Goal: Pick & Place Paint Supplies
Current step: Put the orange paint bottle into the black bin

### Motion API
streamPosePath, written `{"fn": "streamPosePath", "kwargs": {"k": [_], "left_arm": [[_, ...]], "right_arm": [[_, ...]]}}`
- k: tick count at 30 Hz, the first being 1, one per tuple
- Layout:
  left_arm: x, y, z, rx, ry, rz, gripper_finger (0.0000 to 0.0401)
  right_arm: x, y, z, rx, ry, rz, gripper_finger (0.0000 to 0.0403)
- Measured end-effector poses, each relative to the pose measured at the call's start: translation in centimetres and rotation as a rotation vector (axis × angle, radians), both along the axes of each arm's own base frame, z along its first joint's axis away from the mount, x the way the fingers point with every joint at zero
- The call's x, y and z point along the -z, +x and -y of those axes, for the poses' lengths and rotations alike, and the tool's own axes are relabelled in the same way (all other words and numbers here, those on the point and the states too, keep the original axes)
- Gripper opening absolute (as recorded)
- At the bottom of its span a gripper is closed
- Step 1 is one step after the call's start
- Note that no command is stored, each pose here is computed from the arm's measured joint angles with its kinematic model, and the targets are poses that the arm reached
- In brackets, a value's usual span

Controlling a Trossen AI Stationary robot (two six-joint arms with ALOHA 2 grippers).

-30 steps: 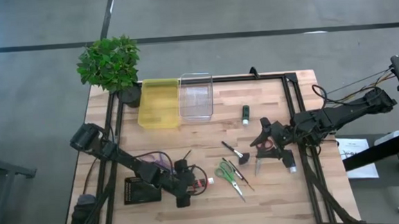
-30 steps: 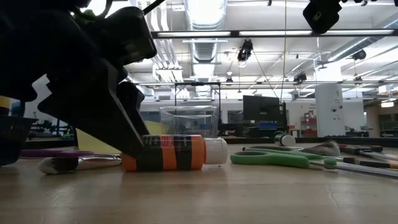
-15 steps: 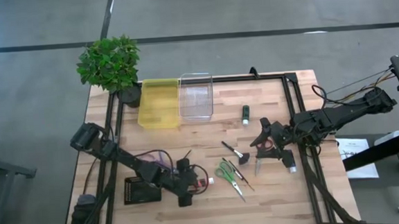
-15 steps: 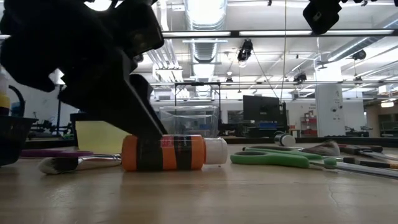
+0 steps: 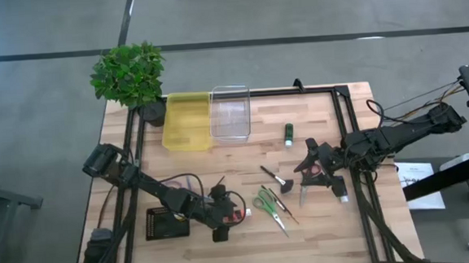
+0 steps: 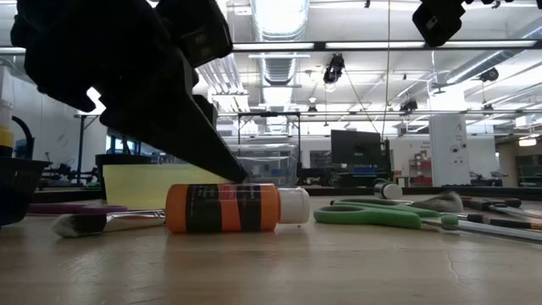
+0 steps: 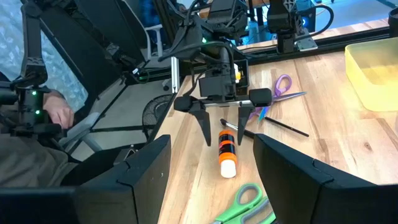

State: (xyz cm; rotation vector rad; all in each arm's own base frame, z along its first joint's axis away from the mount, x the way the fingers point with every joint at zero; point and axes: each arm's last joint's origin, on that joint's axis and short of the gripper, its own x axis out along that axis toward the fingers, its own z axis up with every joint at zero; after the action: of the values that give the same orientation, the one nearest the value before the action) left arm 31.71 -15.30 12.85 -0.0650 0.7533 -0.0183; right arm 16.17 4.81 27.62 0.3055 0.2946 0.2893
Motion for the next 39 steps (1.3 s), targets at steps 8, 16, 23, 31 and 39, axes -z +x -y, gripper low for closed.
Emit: {"fn": "streamPosePath", "kwargs": {"k": [8, 16, 23, 31, 39], "left_arm": [[-2.2, 2.1, -0.3, 0.010, 0.025, 0.048, 0.0289], [-1.8, 6.0, -0.4, 0.061, 0.079, -0.106, 0.0289], [-2.2, 9.2, 0.5, 0.089, 0.173, -0.297, 0.0289], [-2.6, 9.7, 0.1, 0.049, 0.153, -0.356, 0.0289], [-2.0, 9.6, -0.2, 0.028, 0.102, -0.391, 0.0276]], "right_arm": [[0.0, 0.0, 0.0, 0.001, 0.001, 0.000, 0.0228], [0.0, 0.0, 0.0, 0.002, 0.003, 0.000, 0.0228], [0.0, -0.1, 0.0, -0.005, 0.006, -0.006, 0.0228], [0.1, -0.2, -0.2, -0.016, 0.001, -0.017, 0.0228], [0.1, -0.2, -0.2, -0.016, -0.003, -0.016, 0.0228]]}}
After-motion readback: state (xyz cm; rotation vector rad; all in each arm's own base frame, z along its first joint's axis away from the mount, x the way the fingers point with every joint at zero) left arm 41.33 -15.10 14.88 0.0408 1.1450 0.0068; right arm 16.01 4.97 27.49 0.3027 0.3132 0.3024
